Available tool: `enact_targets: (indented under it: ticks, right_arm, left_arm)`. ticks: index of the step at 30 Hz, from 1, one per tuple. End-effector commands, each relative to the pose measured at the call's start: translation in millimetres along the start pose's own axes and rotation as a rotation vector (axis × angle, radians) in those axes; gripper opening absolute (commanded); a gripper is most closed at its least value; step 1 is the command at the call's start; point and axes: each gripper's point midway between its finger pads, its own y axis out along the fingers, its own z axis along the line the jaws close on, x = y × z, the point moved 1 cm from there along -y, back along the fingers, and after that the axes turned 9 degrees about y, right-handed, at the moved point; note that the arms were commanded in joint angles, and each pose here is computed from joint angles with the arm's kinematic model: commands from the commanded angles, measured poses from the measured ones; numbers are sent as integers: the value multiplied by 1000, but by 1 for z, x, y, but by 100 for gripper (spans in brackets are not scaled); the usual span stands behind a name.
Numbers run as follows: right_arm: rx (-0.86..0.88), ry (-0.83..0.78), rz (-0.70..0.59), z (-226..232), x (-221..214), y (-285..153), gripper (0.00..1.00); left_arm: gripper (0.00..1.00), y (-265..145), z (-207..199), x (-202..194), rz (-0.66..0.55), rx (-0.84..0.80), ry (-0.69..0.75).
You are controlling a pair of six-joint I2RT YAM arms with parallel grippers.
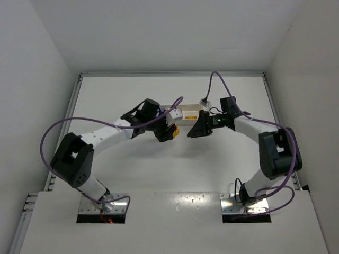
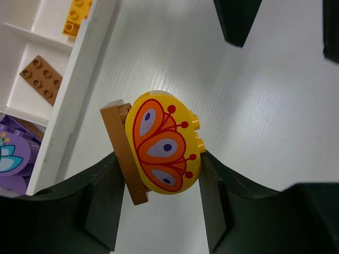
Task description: Sort the legos into containers by color
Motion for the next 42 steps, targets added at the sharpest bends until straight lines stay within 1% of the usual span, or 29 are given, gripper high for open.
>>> enact_targets:
  ticks: [1,7,16,17,19,20,23,26,27,28,31,34,36,37,40,41,42]
  right_arm:
    - [52,-68,5,16,9,3,74]
    - [50,-41,24,14,13,8,80]
    - [68,-13,23,17,21,13,80]
    - [80,-37,19,19,24,13,80]
    - [91,-11,24,20,24,13,80]
    - [95,-34,17,22,28,13,79]
    - [100,-35,23,26,29,16,77]
    - [104,-28,28,27,29,19,71]
    - [104,-28,28,27,29,19,71]
    - [108,-39,22,29,33,19,67]
    - [114,-50,25,34,35,21,62]
    - [115,-44,36,32,32,25,61]
    - [115,-44,36,32,32,25,58]
    - [116,-38,48,31,30,28,53]
    - [116,-38,48,31,30,28,45]
    - [126,-47,51,34,31,28,37]
    - [124,-37,54,31,31,29,33]
  left_arm:
    - [28,-2,1,39,-88,5,31]
    - [28,-2,-4,53,-109,-12,32]
    - [28,-1,-14,66,-128,-29,30]
    - [28,-2,-13,70,-135,-27,21]
    - [28,1,-14,68,-131,-39,9]
    - [28,1,-14,68,-132,-39,9]
    - [28,4,-18,71,-136,-56,4]
    - [28,4,-18,71,-136,-56,4]
    - [28,3,-17,75,-143,-52,8]
    - [28,3,-17,75,-143,-52,8]
    - [28,3,-17,75,-143,-52,8]
    - [28,3,-17,75,-143,-52,8]
    - [28,3,-17,75,-143,-52,8]
    - [28,3,-17,75,-143,-52,8]
    - [28,3,-17,75,-143,-52,8]
    - [28,3,-17,75,-143,-52,8]
    - [28,3,-17,75,-143,-52,8]
